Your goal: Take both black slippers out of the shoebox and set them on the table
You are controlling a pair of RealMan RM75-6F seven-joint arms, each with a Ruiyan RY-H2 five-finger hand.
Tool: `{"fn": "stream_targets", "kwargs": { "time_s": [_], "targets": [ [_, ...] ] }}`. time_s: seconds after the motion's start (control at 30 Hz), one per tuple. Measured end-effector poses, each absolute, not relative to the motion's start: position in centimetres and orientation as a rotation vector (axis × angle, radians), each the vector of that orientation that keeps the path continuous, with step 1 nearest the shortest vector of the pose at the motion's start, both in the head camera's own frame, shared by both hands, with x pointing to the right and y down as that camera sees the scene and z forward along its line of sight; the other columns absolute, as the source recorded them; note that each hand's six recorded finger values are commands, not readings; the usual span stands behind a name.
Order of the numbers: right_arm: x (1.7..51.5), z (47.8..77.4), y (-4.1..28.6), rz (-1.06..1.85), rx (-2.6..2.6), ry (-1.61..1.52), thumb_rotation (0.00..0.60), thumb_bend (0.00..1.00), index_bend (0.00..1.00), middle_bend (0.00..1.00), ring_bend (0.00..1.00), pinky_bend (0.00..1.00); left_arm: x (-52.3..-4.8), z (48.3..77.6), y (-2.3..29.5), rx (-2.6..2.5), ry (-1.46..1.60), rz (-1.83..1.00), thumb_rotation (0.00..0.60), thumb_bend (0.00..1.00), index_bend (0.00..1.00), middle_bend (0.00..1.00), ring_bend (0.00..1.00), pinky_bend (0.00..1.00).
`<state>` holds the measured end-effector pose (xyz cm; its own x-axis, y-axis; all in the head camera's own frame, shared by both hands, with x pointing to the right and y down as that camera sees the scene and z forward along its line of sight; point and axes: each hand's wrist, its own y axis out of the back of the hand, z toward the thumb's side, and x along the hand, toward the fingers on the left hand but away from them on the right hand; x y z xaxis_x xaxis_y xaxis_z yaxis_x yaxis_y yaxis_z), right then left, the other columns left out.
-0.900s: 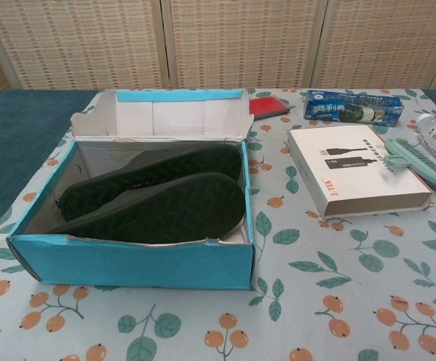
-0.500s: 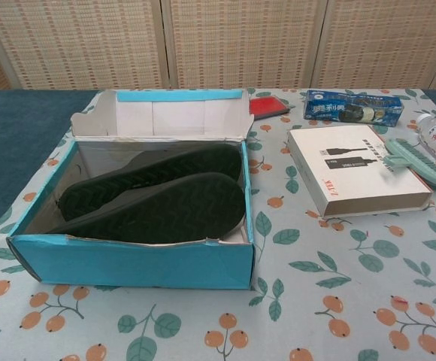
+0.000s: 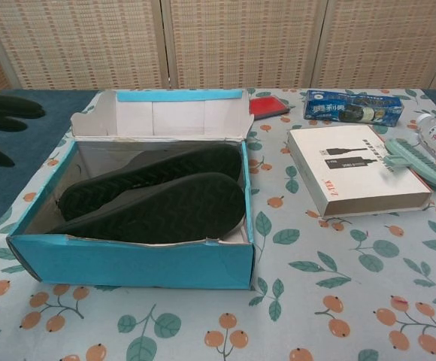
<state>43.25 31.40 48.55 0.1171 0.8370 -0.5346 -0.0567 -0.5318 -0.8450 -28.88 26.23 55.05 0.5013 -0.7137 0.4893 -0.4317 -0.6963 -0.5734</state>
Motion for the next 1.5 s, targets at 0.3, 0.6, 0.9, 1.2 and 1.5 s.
{"fn": "stream_targets", "kwargs": {
  "time_s": [0.3, 0.6, 0.9, 1.2, 1.5],
  "targets": [
    [44.0, 48.6, 31.4, 1.553, -1.638, -0.775, 0.465, 0.21, 0.0, 0.0, 0.0, 0.0, -24.5, 58.5, 25.5, -2.454, 0.907, -1.069, 0.6, 0.32, 0.0, 0.07, 0.06, 0.31],
    [44.6, 49.1, 31.1, 1.592, -1.654, -0.77, 0.464, 0.21, 0.0, 0.0, 0.0, 0.0, -21.3, 61.7, 24.9, -2.376, 0.883, -1.111, 0.6, 0.31, 0.0, 0.07, 0.06, 0.32],
    [44.9, 49.4, 30.8, 1.621, -1.656, -0.768, 0.464, 0.21, 0.0, 0.0, 0.0, 0.0, -20.7, 63.2, 23.4, -2.249, 0.87, -1.164, 0.6, 0.31, 0.0, 0.08, 0.06, 0.34],
    [45.2, 49.4, 30.7, 1.629, -1.655, -0.777, 0.465, 0.21, 0.0, 0.0, 0.0, 0.0, -20.2, 64.6, 23.2, -2.224, 0.846, -1.216, 0.6, 0.31, 0.15, 0.16, 0.15, 0.51],
    [45.5, 49.2, 30.6, 1.633, -1.651, -0.788, 0.465, 0.21, 0.0, 0.0, 0.0, 0.0, -19.8, 66.2, 23.1, -2.147, 0.793, -1.286, 0.6, 0.32, 0.2, 0.24, 0.28, 0.56]
  ]
}}
